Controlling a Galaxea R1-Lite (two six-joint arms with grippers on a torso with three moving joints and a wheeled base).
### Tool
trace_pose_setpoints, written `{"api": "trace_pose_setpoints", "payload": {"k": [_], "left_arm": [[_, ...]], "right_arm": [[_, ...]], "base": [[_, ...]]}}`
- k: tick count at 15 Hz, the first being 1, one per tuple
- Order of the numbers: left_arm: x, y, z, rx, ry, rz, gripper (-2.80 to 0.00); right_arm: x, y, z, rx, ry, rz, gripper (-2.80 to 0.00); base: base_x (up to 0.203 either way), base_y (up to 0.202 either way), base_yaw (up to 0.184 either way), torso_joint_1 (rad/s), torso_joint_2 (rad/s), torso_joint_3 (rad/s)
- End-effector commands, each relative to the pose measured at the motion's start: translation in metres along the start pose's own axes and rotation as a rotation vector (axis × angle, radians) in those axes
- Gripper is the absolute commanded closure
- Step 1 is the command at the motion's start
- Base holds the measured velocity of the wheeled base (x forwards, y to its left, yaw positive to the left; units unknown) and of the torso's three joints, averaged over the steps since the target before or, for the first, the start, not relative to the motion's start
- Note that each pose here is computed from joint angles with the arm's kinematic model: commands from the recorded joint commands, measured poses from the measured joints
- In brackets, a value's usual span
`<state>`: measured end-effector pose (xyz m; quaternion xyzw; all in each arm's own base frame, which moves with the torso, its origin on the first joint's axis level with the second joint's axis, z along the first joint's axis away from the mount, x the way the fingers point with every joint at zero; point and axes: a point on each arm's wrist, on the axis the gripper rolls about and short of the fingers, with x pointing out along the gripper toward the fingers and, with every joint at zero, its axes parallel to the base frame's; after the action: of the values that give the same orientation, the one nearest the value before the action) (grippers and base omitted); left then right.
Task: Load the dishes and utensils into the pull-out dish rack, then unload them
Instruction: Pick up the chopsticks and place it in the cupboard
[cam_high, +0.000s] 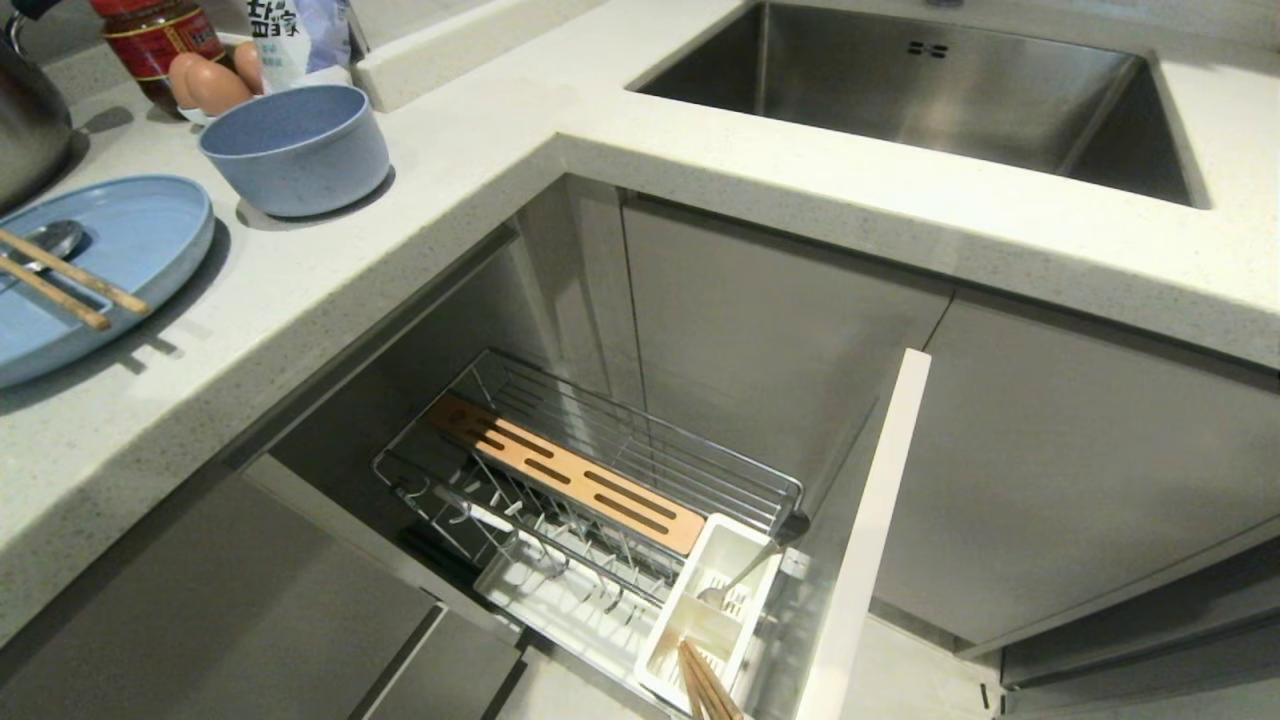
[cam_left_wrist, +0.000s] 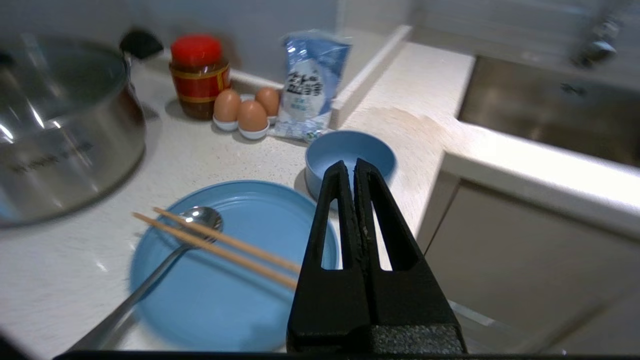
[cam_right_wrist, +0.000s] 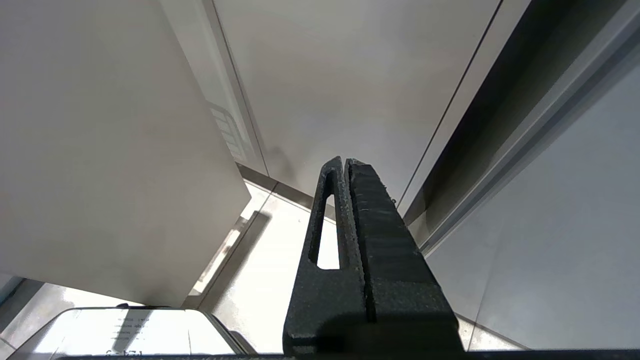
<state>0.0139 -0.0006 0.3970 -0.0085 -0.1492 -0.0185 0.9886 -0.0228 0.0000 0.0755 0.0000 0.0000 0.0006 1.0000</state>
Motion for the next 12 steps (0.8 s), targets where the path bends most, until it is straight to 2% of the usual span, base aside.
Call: {"api": "trace_pose_setpoints", "payload": {"k": [1,3,5,8,11,12], "left_arm": [[0.072,0.0,-0.008,-0.096,0.113,0.051,0.0],[0.106,-0.001,-0.02,-0.167,0.167,0.163,0.0],[0.129,-0.002,-0.029,-0.213,0.201,0.219,0.0],[0.144,0.0,-0.037,-0.203,0.266,0.318,0.0],[0.137,0.001,-0.039,-0.175,0.409,0.382,0.0],[0.133,0.001,-0.036,-0.179,0.429,0.4,0.0]], "right_arm": [[0.0,0.0,0.0,0.0,0.0,0.0,0.0],[0.0,0.0,0.0,0.0,0.0,0.0,0.0],[0.0,0.0,0.0,0.0,0.0,0.0,0.0],[0.0,0.0,0.0,0.0,0.0,0.0,0.0],[0.0,0.0,0.0,0.0,0.0,0.0,0.0],[0.0,0.0,0.0,0.0,0.0,0.0,0.0]], "base": [[0.0,0.0,0.0,0.0,0.0,0.0],[0.0,0.0,0.0,0.0,0.0,0.0],[0.0,0.0,0.0,0.0,0.0,0.0],[0.0,0.0,0.0,0.0,0.0,0.0],[0.0,0.0,0.0,0.0,0.0,0.0],[0.0,0.0,0.0,0.0,0.0,0.0]]}}
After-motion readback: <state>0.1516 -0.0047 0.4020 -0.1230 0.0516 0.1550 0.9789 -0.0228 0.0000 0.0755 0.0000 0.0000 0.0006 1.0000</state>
